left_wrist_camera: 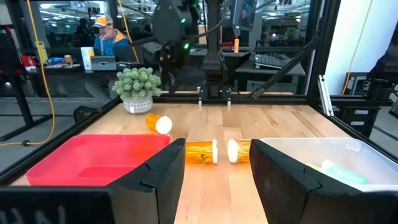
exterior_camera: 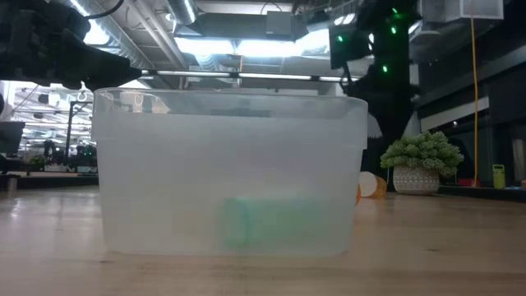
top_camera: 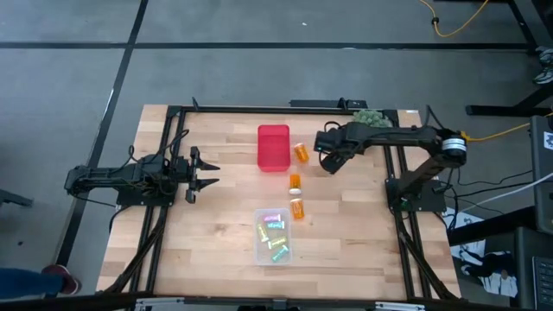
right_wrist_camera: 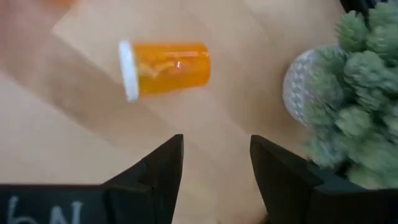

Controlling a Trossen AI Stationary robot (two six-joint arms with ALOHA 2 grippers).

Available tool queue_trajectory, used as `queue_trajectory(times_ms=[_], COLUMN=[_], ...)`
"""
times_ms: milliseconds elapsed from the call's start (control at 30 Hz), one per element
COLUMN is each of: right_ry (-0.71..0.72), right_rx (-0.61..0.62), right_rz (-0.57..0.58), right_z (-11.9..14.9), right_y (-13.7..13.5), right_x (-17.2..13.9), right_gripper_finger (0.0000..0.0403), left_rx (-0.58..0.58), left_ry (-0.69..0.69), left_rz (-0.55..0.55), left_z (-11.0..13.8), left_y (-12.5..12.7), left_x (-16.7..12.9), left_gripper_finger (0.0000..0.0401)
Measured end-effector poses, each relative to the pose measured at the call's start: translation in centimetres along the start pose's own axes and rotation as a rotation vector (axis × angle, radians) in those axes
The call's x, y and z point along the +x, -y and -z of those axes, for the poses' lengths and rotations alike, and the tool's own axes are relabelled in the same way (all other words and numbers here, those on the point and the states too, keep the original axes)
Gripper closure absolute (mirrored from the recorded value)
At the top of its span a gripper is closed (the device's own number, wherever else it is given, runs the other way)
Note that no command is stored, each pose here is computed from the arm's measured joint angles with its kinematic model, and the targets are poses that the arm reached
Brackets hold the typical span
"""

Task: Pick and place medicine bottles into bin by pill shape (circle, oval)
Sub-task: Move the large orange pill bottles to the center of the table

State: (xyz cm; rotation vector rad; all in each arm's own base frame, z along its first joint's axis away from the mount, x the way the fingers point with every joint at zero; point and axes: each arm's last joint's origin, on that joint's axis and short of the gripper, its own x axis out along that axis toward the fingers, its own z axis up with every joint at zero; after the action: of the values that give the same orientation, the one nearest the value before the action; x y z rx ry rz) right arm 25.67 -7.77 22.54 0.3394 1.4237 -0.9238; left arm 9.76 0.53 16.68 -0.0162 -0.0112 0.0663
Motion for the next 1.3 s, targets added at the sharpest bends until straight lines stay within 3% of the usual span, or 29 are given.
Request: queue_trajectory(times_ms=[67,233,400,500,733,967,1300], right_ry=[0.045,0.159,0.254,0.229,0.236,0.164,0.065], right_rx=[0.011,-0.098,0.158,0.300,0.484,0.451,0.406], right_rz=[-0.025,-0.076,-0.047,-0.055,-0.135,-0.225,-0.321], right_z=[0.2,0.2,-0.9,-1.0,-0.4,0.6,2.9], right_y=[0.1,-0.7,0.2,1.1,0.8,-0.1,-3.1], right_x=[1.2,3.8,5.0,5.8,7.7,9.0,7.8], right_gripper_finger=[0.0215,0.0215,0.0215,0.0215,0.0215,0.0215,0.0215], left_rx=[0.000,0.000,0.001,0.001,0.001,0.001,0.003], left_ry=[0.000,0.000,0.000,0.001,0.000,0.001,0.001], left_rz=[0.000,0.000,0.000,0.000,0.000,-0.001,0.000], left_z=[0.0,0.0,0.0,0.0,0.0,0.0,0.0], left_y=[0.0,0.0,0.0,0.0,0.0,0.0,0.0], left_x=[0.0,0.0,0.0,0.0,0.0,0.0,0.0], left_gripper_finger=[0.0228,0.0228,0.0228,0.0228,0.0228,0.0228,0.0228])
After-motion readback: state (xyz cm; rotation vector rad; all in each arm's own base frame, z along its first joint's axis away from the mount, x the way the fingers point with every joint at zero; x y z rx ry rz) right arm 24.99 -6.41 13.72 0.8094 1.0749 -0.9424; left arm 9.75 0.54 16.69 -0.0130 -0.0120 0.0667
